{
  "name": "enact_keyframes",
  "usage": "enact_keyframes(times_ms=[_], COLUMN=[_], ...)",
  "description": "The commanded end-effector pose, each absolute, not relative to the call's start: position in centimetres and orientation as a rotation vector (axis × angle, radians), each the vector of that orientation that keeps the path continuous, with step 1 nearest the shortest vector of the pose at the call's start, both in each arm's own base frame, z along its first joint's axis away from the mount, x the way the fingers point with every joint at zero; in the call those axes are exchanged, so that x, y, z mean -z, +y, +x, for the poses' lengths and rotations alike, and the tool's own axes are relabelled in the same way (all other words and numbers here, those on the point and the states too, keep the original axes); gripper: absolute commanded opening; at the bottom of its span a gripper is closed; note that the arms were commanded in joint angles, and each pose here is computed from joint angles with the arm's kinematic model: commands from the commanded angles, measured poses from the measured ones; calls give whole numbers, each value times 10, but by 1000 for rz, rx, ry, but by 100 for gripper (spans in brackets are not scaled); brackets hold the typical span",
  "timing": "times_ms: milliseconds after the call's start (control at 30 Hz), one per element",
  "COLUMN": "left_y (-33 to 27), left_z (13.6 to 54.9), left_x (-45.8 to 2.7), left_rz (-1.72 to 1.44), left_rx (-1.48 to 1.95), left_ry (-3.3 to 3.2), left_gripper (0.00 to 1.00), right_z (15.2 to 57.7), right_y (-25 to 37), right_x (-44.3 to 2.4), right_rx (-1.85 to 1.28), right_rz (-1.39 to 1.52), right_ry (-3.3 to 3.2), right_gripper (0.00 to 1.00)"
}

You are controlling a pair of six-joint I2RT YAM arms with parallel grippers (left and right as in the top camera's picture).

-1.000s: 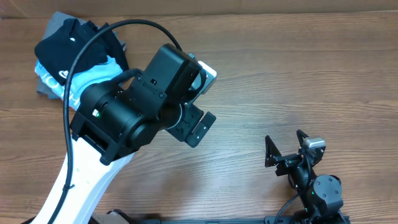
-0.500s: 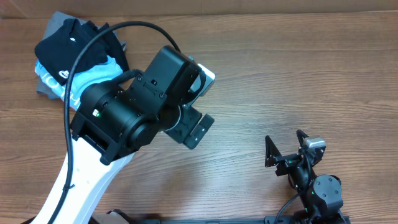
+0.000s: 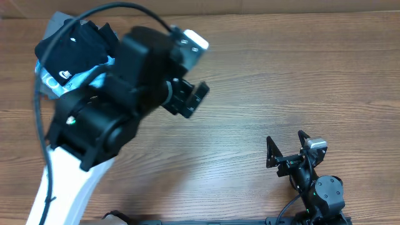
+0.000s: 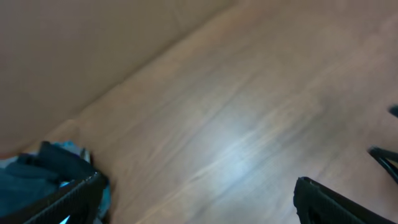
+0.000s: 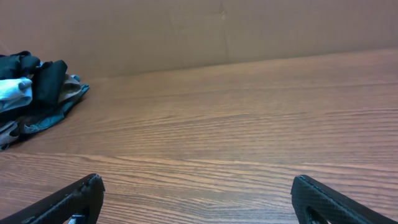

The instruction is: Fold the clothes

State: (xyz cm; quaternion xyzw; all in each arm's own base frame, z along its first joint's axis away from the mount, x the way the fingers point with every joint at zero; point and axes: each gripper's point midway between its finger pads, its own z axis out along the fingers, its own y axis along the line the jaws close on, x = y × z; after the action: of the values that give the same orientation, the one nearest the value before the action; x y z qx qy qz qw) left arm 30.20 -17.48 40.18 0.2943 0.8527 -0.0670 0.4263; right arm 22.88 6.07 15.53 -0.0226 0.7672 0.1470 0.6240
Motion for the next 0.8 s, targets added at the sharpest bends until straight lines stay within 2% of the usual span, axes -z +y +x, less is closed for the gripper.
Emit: enact_keyframes(times_ms=[0, 367, 767], left_y=[-154, -85, -49], left_z=[295, 270, 233], left_x=[-402, -351, -287], left_rz=[709, 511, 371], left_rx=[203, 147, 52], left_ry=[2089, 1950, 1741], left_gripper=[100, 100, 100], right_z=[229, 229, 229], right_y=[59, 59, 59], right_x=[-156, -156, -156], right_rx=[-337, -337, -337], right_rz=[-38, -38, -38], right_ry=[1749, 1749, 1749], right_gripper=[100, 100, 100])
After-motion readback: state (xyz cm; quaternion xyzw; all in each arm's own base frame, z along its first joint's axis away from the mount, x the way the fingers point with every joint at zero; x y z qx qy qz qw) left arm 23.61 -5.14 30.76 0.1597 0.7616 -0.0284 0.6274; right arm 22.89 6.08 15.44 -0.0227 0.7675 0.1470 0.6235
